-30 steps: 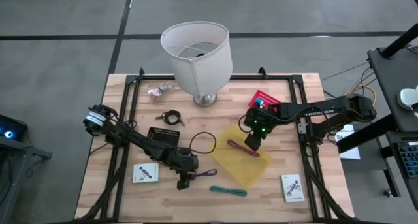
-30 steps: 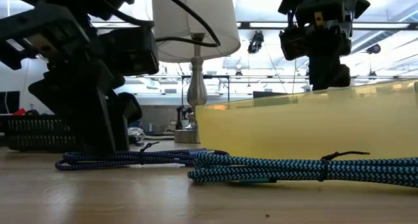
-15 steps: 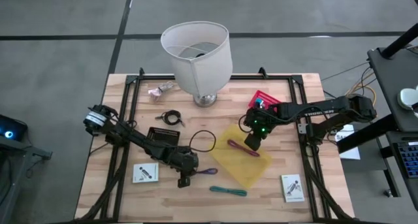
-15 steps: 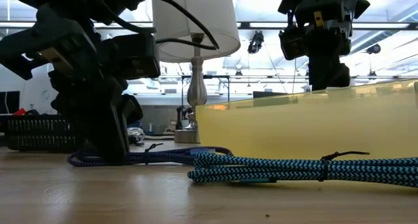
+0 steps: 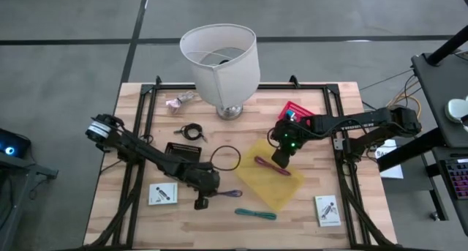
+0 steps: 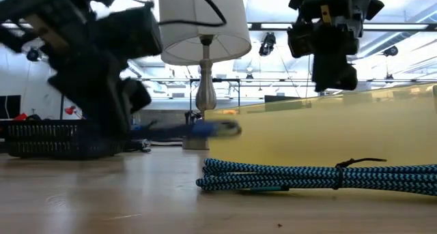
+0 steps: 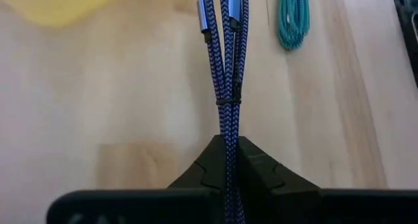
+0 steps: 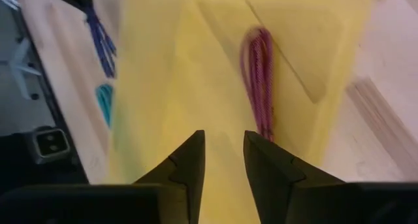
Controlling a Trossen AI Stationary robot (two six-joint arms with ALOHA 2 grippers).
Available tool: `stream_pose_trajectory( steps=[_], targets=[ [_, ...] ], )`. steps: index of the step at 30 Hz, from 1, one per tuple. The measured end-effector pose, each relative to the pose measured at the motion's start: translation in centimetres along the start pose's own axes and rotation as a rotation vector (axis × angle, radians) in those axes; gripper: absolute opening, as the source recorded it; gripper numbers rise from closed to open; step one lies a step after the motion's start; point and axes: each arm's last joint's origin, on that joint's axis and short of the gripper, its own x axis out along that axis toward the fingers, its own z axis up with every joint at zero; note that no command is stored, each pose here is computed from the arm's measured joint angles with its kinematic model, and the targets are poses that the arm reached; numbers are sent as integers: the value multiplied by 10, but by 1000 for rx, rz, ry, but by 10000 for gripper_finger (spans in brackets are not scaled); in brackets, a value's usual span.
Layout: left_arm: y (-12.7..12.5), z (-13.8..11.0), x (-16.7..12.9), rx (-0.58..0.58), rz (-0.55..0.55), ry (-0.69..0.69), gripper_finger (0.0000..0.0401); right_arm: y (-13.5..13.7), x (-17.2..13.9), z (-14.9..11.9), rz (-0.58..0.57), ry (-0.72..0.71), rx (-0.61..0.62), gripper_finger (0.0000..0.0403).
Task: Pick and place items into bin
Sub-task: Put the blue charger cable into the yellow bin
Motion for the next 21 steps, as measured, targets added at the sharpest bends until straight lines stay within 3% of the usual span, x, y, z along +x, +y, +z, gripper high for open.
stream_pose_trajectory(
  steps=[5, 13, 21],
  targets=[
    [0, 7, -21, 4, 87, -79, 2, 13, -1, 11, 110, -120, -81, 102],
    [-1, 24, -57, -28, 253, -309, 4, 50, -12, 28, 370, -428, -347, 109],
    [-3, 31, -83, -47, 307, -431, 5, 67, -21, 31, 492, -568, -437, 119]
  ],
)
